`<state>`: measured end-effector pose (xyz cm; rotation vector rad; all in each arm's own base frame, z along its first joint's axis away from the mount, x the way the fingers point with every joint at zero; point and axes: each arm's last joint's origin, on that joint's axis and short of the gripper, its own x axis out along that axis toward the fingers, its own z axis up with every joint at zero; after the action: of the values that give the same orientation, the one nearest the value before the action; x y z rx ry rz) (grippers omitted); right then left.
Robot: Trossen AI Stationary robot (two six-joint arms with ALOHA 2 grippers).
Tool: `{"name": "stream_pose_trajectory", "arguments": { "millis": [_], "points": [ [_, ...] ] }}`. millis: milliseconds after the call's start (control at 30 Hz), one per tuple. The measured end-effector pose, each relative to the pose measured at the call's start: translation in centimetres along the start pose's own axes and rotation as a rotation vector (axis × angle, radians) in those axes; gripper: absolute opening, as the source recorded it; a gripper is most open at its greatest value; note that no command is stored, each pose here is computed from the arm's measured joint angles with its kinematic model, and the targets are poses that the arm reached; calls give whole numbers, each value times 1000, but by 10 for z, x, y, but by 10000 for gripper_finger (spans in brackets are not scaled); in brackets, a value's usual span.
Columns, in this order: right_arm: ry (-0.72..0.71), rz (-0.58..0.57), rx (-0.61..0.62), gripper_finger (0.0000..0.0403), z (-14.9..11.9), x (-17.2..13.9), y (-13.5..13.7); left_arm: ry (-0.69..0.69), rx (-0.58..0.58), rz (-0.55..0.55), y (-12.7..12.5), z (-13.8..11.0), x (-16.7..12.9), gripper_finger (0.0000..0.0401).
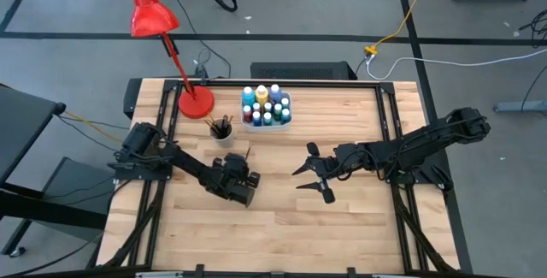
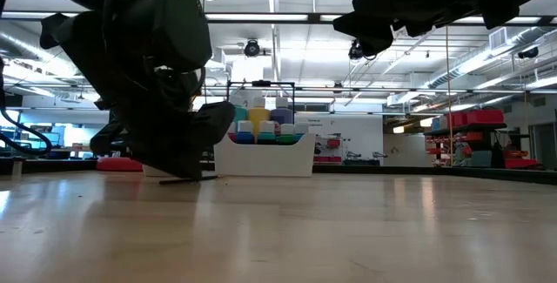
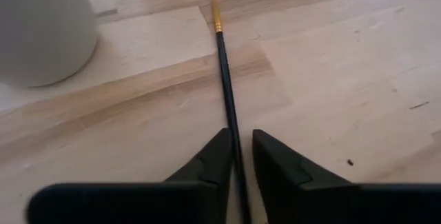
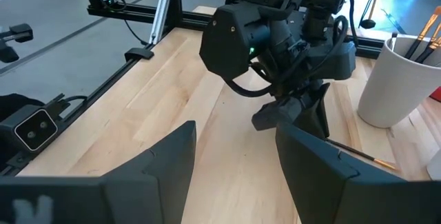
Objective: Pick & Place Paint Supplies
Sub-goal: Put the black paint brush into the white cup
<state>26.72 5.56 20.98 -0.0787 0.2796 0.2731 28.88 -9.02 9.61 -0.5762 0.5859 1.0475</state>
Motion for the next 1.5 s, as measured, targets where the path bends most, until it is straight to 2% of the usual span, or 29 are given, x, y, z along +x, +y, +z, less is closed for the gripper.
{"name": "stream_pose_trajectory", "arguments": {
  "millis": [167, 367, 567, 667, 967, 1100, 1300, 1500],
  "points": [
    [0, 0, 5, 208, 0, 0, 0, -37, 6, -5, -1, -16, 4, 12],
    [1, 0, 19, 208, 0, 0, 0, -156, -72, -28, 0, -42, 8, 22],
    [-6, 0, 18, 208, 0, 0, 0, -166, -88, -65, -4, -45, 1, 8],
    [-6, 0, 18, 208, 0, 0, 0, -181, -53, -89, -13, -43, -6, 9],
    [20, 1, -16, 208, -5, 3, 0, -99, 119, -128, -37, -38, -14, 14],
    [64, -3, -90, 208, -18, 16, 0, -100, 179, -187, -44, -40, -17, 14],
    [195, -48, -191, 208, -58, 41, -8, -92, 273, -274, -55, -40, -20, 15],
    [325, -24, -218, 208, -94, 53, -21, -85, 366, -338, -62, -41, -23, 15]
  ]
}}
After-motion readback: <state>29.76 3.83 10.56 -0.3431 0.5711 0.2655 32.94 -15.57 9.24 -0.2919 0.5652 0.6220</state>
